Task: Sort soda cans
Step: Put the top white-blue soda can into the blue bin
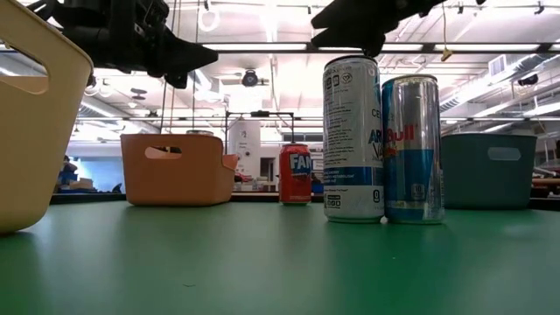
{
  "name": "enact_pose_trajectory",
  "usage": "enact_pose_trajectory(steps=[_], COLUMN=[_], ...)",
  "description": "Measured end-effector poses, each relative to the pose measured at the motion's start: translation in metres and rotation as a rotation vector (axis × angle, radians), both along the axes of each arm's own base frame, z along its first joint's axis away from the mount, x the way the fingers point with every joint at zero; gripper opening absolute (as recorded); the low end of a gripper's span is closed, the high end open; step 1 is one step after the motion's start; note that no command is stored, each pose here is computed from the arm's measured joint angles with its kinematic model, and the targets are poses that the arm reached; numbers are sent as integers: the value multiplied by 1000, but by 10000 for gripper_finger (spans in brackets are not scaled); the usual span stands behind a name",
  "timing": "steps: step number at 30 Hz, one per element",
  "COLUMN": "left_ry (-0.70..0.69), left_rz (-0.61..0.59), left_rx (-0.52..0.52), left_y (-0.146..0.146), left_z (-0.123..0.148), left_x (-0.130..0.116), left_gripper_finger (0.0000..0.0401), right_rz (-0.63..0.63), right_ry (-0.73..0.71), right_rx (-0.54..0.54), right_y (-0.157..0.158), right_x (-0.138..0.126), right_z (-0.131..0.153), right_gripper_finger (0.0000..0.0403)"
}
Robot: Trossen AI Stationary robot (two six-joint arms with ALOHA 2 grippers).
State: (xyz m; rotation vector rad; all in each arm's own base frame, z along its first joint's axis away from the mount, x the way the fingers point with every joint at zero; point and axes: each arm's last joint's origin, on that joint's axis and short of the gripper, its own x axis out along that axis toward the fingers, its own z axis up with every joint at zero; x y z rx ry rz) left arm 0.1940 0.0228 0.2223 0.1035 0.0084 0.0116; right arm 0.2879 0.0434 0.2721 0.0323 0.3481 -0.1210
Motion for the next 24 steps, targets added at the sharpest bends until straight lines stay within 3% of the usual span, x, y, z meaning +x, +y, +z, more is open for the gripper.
enact_pose_trajectory(steps=[14,18,24], left_ry=[0,-1,-23], left_rz=[6,6,7], left_rx=[1,1,3], left_y=[0,0,0], left_z=[0,0,2], left_x=[0,0,0], left_gripper_finger=[1,1,1], right_rz=[128,98,62], right_ry=[43,69,164], right_rx=[118,194,185], right_y=[40,41,40], right_x=[-11,-14,-14], right_z=[-4,-5,-4], right_gripper_finger=[285,310,328])
